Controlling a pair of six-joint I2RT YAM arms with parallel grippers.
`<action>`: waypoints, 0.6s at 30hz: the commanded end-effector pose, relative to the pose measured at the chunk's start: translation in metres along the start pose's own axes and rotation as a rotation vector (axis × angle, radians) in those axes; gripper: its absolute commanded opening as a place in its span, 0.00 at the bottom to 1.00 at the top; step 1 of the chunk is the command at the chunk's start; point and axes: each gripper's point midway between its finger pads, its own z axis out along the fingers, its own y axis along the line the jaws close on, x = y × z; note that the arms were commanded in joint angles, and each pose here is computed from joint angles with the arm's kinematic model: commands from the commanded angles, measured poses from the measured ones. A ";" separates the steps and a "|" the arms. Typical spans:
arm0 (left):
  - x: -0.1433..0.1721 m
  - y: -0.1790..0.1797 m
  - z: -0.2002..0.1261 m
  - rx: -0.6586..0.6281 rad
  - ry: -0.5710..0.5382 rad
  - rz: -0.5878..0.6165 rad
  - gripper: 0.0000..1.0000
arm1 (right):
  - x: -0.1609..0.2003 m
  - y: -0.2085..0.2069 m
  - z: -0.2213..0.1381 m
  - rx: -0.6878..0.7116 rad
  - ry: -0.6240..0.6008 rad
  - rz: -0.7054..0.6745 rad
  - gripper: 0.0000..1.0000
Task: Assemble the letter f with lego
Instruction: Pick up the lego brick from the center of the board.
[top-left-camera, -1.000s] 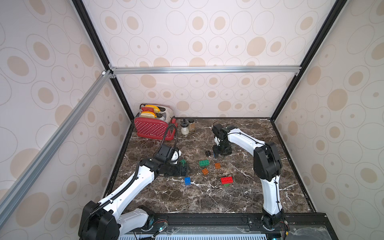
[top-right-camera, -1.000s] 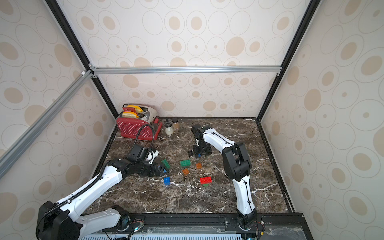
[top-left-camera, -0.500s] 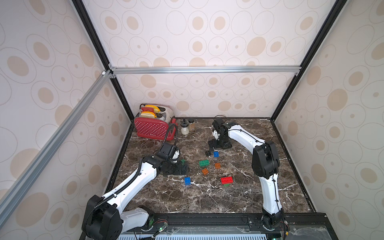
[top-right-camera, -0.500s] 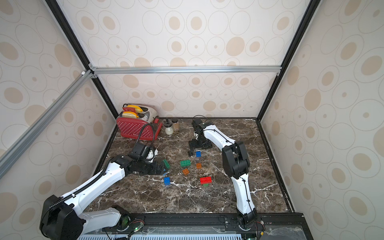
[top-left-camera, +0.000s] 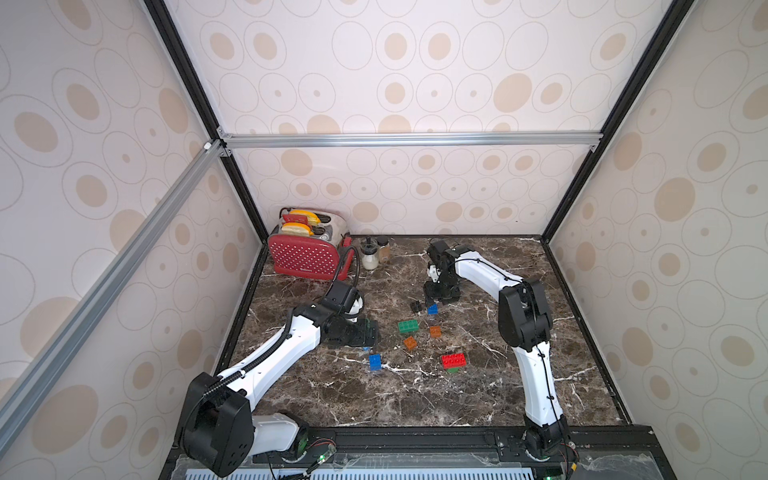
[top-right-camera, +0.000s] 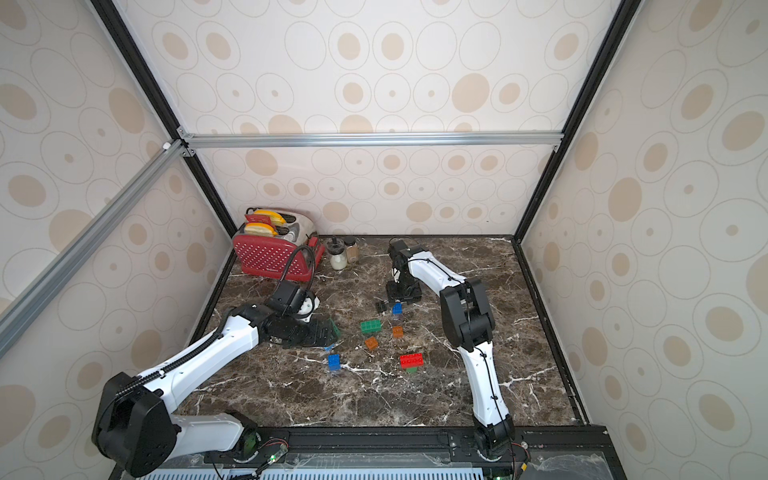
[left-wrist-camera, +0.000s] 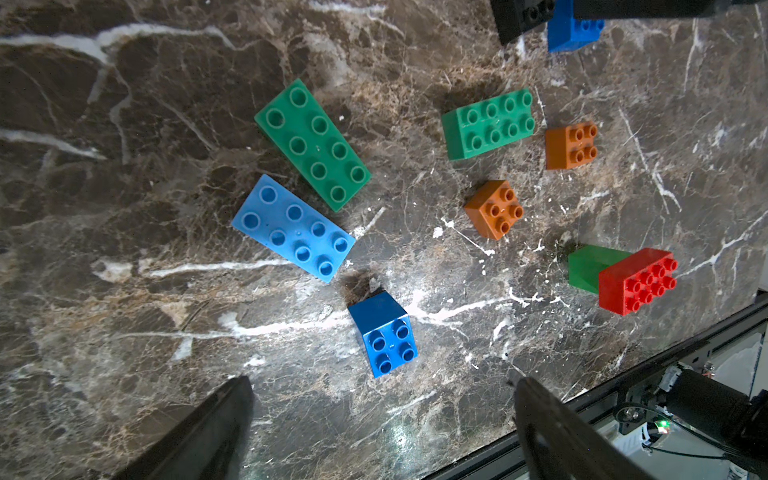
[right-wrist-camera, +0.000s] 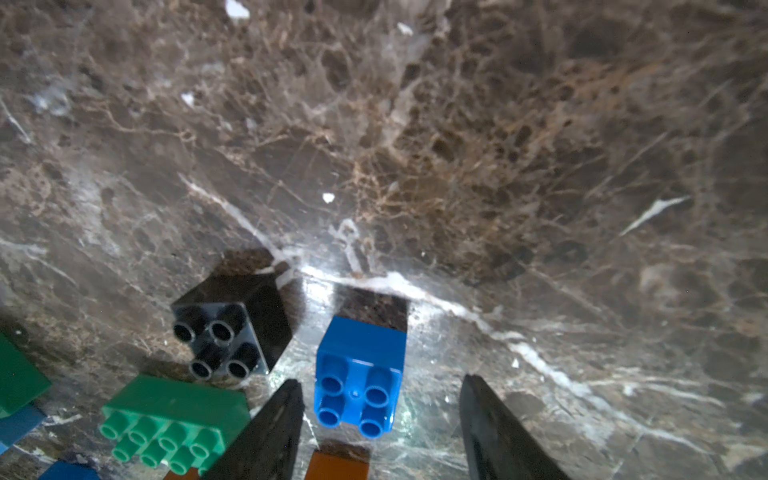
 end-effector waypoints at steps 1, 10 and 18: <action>-0.011 -0.004 -0.009 0.003 -0.020 0.025 0.99 | -0.003 0.005 0.006 -0.022 0.007 0.006 0.65; -0.013 -0.005 -0.008 0.000 -0.016 0.035 0.99 | 0.007 0.000 0.018 0.006 0.039 0.024 0.55; -0.011 -0.006 -0.006 0.008 -0.004 0.036 0.99 | 0.010 -0.001 0.019 0.022 0.046 0.016 0.46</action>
